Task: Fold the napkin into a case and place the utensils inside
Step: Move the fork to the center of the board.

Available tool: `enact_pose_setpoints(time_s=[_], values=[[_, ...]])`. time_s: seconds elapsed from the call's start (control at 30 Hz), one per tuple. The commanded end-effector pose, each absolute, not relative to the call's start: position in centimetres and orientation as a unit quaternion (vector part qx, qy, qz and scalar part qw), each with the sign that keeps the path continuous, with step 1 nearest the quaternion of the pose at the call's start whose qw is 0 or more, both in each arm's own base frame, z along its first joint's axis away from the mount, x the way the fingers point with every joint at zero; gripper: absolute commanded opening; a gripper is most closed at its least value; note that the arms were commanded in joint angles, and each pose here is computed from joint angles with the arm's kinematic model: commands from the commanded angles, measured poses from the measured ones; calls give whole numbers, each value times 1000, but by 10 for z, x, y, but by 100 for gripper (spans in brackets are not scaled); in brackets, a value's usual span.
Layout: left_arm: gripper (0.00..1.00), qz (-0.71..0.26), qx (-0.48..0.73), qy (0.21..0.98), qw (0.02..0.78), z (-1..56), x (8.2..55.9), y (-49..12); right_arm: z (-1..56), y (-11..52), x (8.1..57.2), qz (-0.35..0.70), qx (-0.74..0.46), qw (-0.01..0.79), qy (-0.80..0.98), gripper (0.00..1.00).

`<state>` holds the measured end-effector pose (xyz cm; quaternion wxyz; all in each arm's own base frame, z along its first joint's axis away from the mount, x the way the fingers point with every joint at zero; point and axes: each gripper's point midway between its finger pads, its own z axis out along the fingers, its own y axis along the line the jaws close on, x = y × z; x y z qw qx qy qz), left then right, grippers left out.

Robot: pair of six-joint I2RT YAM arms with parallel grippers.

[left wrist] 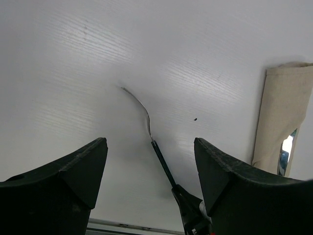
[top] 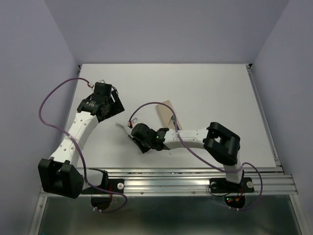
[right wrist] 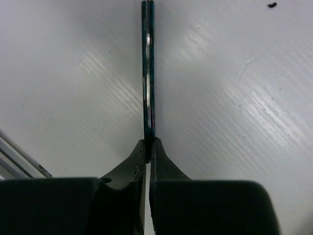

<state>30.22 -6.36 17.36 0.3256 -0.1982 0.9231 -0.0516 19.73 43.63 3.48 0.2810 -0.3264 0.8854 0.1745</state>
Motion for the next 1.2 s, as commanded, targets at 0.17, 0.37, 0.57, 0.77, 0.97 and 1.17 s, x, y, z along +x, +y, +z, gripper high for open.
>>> enact_pose_setpoints(time_s=[0.17, 0.37, 0.57, 0.77, 0.97, 1.17], values=[[82, -55, -188, 916, 350, 186, 303, -60, 116, 443, 215, 333, -309, 344, 822, 1], [82, -63, -184, 919, 344, 182, 304, -64, 90, 389, 254, 326, -241, 315, 858, 65], [82, -72, -182, 920, 339, 176, 304, -67, 91, 366, 267, 272, -219, 335, 875, 80], [82, -77, -183, 922, 334, 173, 306, -70, 83, 359, 276, 237, -206, 338, 887, 68], [82, -79, -183, 923, 330, 170, 306, -72, 63, 371, 281, 231, -220, 316, 894, 73], [82, -83, -184, 920, 336, 178, 305, -72, 41, 380, 287, 222, -227, 302, 899, 73]])
